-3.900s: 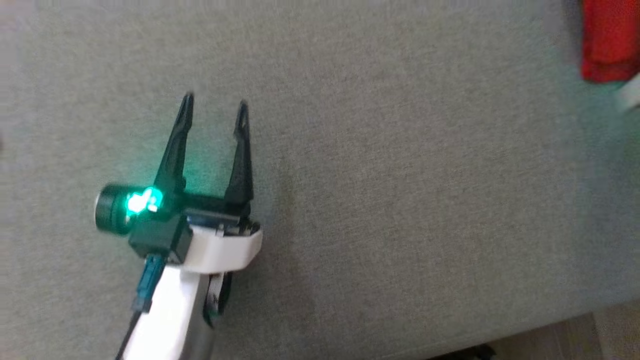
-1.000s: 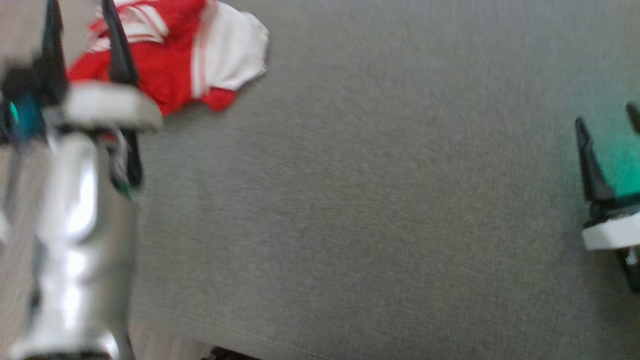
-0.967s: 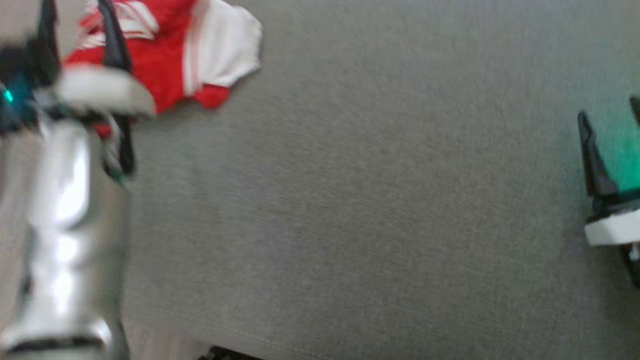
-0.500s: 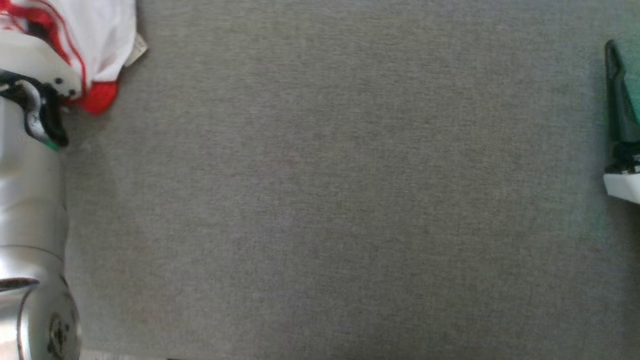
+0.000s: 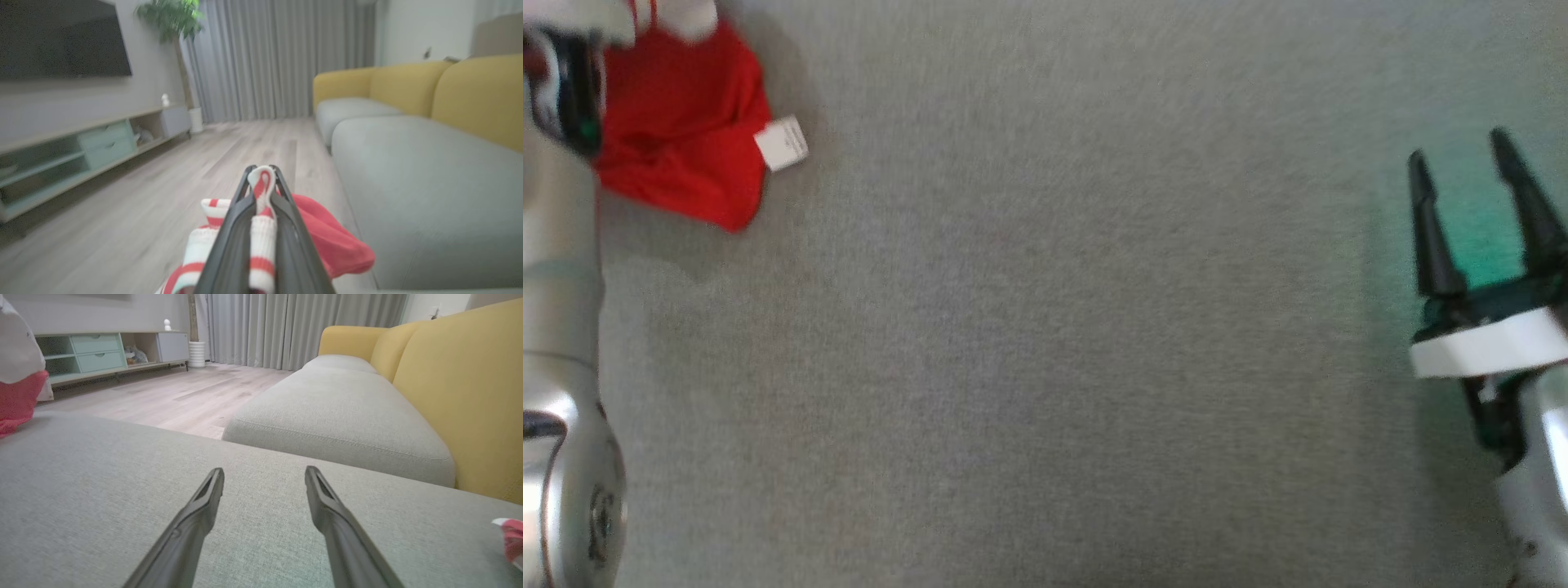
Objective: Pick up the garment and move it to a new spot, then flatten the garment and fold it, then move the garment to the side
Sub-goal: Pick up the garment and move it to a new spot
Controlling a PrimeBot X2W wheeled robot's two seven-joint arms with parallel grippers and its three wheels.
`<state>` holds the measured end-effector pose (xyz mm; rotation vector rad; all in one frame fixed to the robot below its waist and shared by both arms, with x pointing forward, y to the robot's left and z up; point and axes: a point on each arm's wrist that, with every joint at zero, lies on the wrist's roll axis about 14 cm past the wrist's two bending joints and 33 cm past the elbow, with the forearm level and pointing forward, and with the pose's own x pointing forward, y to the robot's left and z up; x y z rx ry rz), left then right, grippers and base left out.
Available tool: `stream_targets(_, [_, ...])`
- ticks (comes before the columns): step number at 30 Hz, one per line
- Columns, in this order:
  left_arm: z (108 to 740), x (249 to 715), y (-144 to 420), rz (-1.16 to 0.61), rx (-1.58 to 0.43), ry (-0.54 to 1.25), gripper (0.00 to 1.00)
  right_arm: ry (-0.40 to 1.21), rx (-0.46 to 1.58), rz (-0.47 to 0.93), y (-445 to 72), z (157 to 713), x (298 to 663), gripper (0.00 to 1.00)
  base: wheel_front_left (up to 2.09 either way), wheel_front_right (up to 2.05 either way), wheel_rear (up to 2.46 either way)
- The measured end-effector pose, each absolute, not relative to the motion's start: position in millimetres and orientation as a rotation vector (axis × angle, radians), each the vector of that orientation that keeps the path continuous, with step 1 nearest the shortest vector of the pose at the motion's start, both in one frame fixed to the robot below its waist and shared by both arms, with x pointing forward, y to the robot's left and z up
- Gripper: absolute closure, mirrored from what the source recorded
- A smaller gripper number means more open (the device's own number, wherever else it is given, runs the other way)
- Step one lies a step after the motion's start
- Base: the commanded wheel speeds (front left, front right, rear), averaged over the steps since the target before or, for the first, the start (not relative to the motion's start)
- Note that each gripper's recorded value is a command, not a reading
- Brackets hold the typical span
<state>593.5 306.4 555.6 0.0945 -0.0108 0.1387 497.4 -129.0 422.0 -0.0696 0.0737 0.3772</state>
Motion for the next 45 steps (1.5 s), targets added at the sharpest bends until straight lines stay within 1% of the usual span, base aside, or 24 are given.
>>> stream_targets(4, [650,595,258,0.007,0.147,-0.214,1.00,0.030,-0.037,0.336,-131,450,477,0.00,0.00,0.00,0.00])
stream_targets(8, [724,587,194,-0.143,0.172,-0.375,1.00,-0.019,-0.004,0.260,-148,476,456,0.00,0.00,0.00,0.00])
stream_targets(13, [782,568,104,-0.360,0.146,-0.499,1.00,-0.062,0.008,0.149,-179,497,431,0.00,0.00,0.00,0.00])
stream_targets(17, [797,557,46,-0.507,0.090,-0.525,1.00,-0.093,0.015,0.065,-202,511,415,0.00,0.00,0.00,0.00])
stream_targets(18, [790,551,14,-0.588,0.061,-0.512,1.00,-0.097,0.015,0.023,-214,514,406,0.00,0.00,0.00,0.00])
stream_targets(21, [744,541,-32,-0.707,0.026,-0.429,1.00,-0.097,0.015,-0.036,-230,515,394,0.00,0.00,0.00,0.00])
stream_targets(22, [744,541,-32,-0.707,0.026,-0.429,1.00,-0.097,0.015,-0.036,-230,515,394,0.00,0.00,0.00,0.00])
stream_targets(25, [653,525,-69,-0.814,-0.026,-0.231,1.00,-0.083,0.018,-0.078,-241,511,386,0.00,0.00,0.00,0.00])
stream_targets(28, [543,498,-81,-0.853,-0.102,0.013,1.00,-0.043,0.022,-0.089,-242,498,385,0.00,0.00,0.00,0.00])
stream_targets(29, [508,486,-80,-0.851,-0.116,0.091,0.62,-0.028,0.025,-0.085,-240,493,386,0.00,0.00,0.00,0.00])
stream_targets(30, [477,474,-77,-0.845,-0.123,0.161,0.00,-0.015,0.030,-0.080,-237,488,387,0.00,0.00,0.00,0.00])
stream_targets(32, [438,456,-64,-0.786,-0.151,0.226,0.00,0.003,0.042,-0.071,-232,481,390,0.00,0.00,0.00,0.00])
stream_targets(35, [418,445,-43,-0.694,-0.147,0.225,0.00,0.018,0.048,-0.048,-224,475,394,0.00,0.00,0.00,0.00])
stream_targets(38, [427,442,-23,-0.578,-0.189,0.198,0.00,0.032,0.060,-0.027,-217,470,394,0.00,0.00,0.00,0.00])
stream_targets(41, [455,437,16,-0.422,-0.230,0.111,0.00,0.052,0.071,-0.007,-209,464,385,0.00,0.00,0.00,0.00])
stream_targets(45, [450,394,71,-0.270,-0.220,0.124,0.00,0.077,0.089,0.016,-199,457,365,0.00,0.00,0.00,0.00])
